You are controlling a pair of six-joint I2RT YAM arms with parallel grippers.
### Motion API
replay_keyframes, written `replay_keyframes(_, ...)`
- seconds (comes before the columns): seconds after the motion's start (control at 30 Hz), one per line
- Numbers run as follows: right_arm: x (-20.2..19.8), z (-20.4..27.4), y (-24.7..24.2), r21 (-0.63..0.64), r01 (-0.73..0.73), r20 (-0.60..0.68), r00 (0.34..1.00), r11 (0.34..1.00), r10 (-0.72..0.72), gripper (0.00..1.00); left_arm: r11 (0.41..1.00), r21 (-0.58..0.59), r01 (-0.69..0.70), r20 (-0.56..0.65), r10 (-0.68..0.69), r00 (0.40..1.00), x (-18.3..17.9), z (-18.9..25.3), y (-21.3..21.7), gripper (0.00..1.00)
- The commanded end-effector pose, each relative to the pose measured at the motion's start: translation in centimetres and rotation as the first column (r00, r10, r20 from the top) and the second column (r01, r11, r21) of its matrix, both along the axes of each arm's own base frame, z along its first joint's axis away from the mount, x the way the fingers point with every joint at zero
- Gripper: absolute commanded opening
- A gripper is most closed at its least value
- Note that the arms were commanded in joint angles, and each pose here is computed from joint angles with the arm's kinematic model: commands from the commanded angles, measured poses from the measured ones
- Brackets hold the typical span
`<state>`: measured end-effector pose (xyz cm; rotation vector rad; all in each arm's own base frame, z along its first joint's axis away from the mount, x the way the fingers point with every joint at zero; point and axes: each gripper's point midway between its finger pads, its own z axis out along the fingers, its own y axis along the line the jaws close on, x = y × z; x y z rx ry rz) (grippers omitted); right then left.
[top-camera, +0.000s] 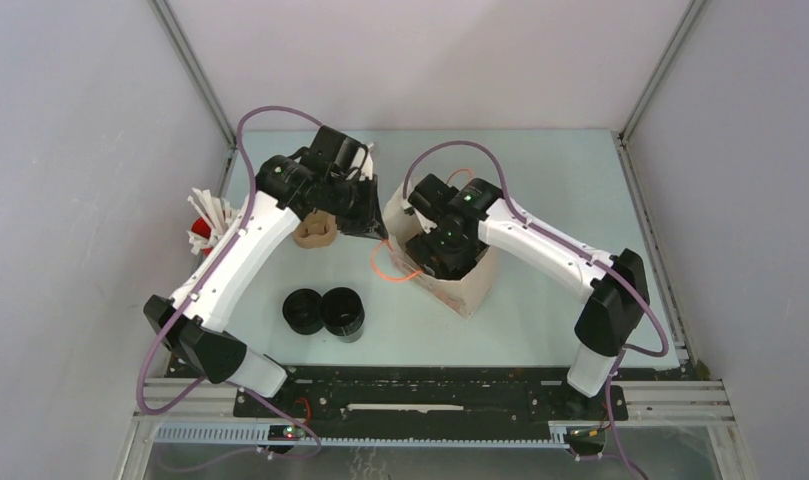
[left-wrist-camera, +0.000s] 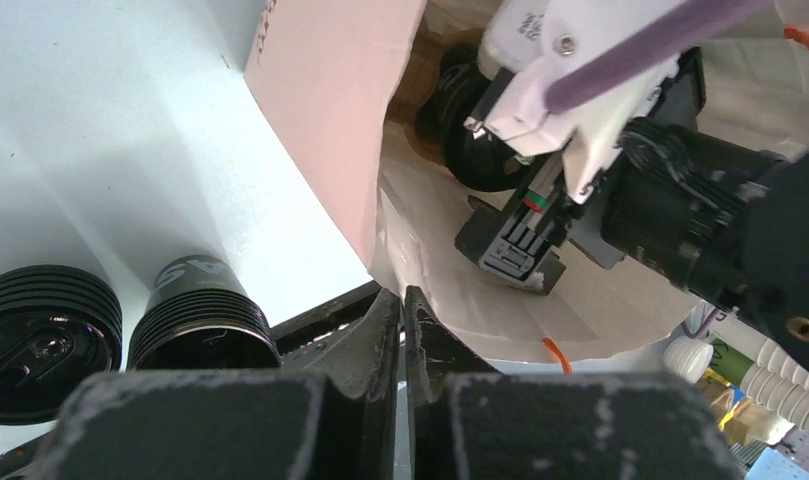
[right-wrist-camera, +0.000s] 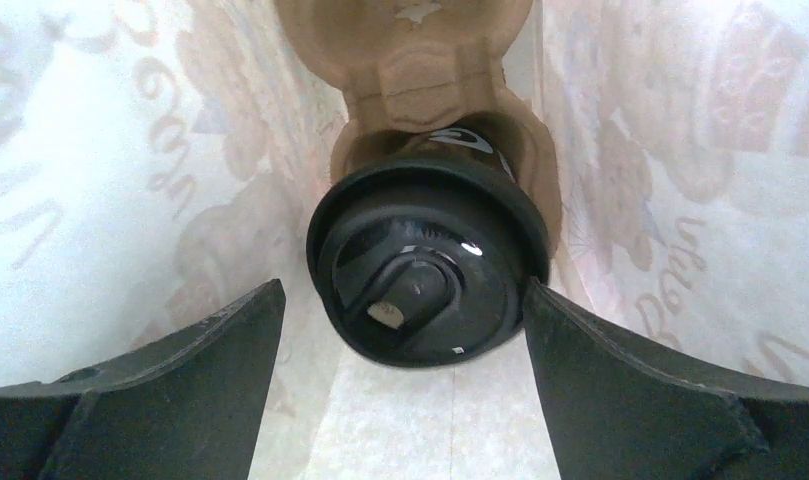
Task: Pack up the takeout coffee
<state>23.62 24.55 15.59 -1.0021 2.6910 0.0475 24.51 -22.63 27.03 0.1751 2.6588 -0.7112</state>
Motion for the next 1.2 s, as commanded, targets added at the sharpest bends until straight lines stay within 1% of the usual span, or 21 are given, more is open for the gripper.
replay_keyframes(0.0,0.7,2.8,0.5,0.054,0.043,0.054,0.998,0.998,-0.046,0.95,0.999,-0.037,0.008,0.027,-0.007,1.000,0.4,1.4,-0.5,0.06)
replay_keyframes(0.1,1.4,4.6,1.0,0.101,0.048,0.099,0.993,0.994,-0.058,0.95,1.000,-0.030,0.005,0.017,-0.004,1.000,0.5,1.2,-0.5,0.00)
replay_keyframes(0.2,2.1,7.1,1.5,0.153,0.056,0.149,0.986,0.987,-0.079,0.95,1.000,-0.014,-0.012,0.026,0.013,1.000,0.7,1.3,-0.2,0.00)
replay_keyframes(0.3,2.7,10.6,2.2,0.240,0.038,0.218,0.972,0.970,-0.092,0.95,1.000,-0.008,-0.025,0.052,0.025,0.998,1.1,1.7,0.0,0.00)
replay_keyframes(0.4,3.0,15.3,3.2,0.361,-0.016,0.296,0.950,0.932,-0.098,0.95,0.999,-0.006,-0.042,0.104,0.042,0.994,1.9,2.7,0.2,0.00)
replay_keyframes(0.5,3.1,21.4,4.3,0.486,-0.114,0.402,0.910,0.866,-0.106,0.95,0.998,-0.016,-0.063,0.206,0.065,0.976,3.3,4.5,0.4,0.00)
replay_keyframes(0.6,3.4,27.5,4.1,0.583,-0.187,0.504,0.846,0.791,-0.172,0.96,0.996,-0.083,-0.036,0.342,0.062,0.938,4.7,7.3,-0.2,0.00)
replay_keyframes(0.67,3.8,30.6,3.5,0.621,-0.224,0.556,0.801,0.751,-0.222,0.98,0.991,-0.135,0.017,0.424,0.042,0.905,5.0,8.4,-1.0,0.00)
replay_keyframes(0.77,4.7,33.6,1.4,0.672,-0.213,0.583,0.743,0.709,-0.328,1.00,0.978,-0.205,0.050,0.529,0.068,0.846,5.1,9.0,-1.3,0.00)
replay_keyframes(0.87,5.8,33.8,-0.3,0.714,-0.154,0.545,0.735,0.683,-0.404,1.00,0.977,-0.208,0.035,0.592,0.097,0.800,4.9,9.1,-0.5,0.00)
replay_keyframes(0.97,6.7,32.4,-1.7,0.744,-0.064,0.478,0.746,0.665,-0.463,1.00,0.977,-0.208,0.049,0.605,0.089,0.791,4.0,8.8,-0.2,0.00)
replay_keyframes(1.03,6.9,30.2,-1.9,0.738,-0.022,0.444,0.769,0.675,-0.460,1.00,0.976,-0.207,0.071,0.607,0.071,0.792,3.2,8.7,-0.5,0.00)
replay_keyframes(1.17,6.4,26.4,-1.9,0.723,0.054,0.369,0.813,0.689,-0.450,1.00,0.976,-0.190,0.104,0.636,0.042,0.771,1.6,8.7,-1.0,0.00)
